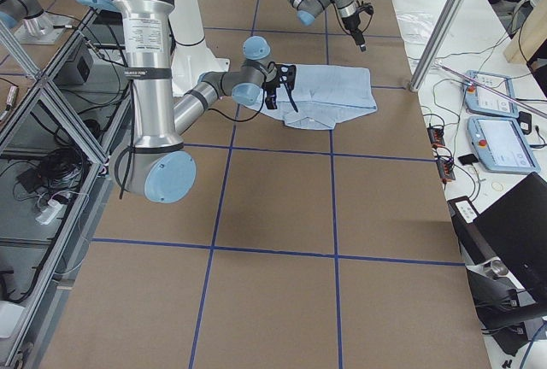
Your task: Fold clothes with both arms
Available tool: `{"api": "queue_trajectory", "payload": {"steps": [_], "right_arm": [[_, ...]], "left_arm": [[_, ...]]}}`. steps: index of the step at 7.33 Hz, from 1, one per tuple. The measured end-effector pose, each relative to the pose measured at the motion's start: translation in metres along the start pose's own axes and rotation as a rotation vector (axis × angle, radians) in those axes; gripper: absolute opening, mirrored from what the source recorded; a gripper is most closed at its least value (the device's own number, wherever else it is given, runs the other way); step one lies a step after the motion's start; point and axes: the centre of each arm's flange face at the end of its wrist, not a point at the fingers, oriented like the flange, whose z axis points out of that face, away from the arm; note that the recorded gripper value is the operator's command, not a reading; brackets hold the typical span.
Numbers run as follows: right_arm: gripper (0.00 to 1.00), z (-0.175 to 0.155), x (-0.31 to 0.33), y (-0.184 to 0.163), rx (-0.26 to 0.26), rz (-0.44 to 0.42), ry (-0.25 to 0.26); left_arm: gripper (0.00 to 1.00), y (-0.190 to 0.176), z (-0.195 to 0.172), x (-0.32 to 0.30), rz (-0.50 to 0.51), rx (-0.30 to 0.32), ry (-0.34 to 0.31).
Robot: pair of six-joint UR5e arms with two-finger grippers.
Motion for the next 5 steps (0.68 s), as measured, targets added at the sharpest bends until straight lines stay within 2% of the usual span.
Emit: {"api": "queue_trajectory", "payload": {"steps": [2,4,5], "right_arm": [[1.00,0.023,-0.058,0.013,-0.005,-0.041,0.103],[1.00,0.051,-0.114,0.047,0.006,-0.146,0.215],[1.00,0.067,-0.129,0.064,0.012,-0.192,0.250]], "left_arm": [[1.00,0.008,-0.037,-0.050,0.057,-0.030,-0.024],[1.00,0.024,-0.084,-0.079,0.084,-0.055,-0.032],[1.00,0.031,-0.100,-0.089,0.086,-0.060,-0.036]]}}
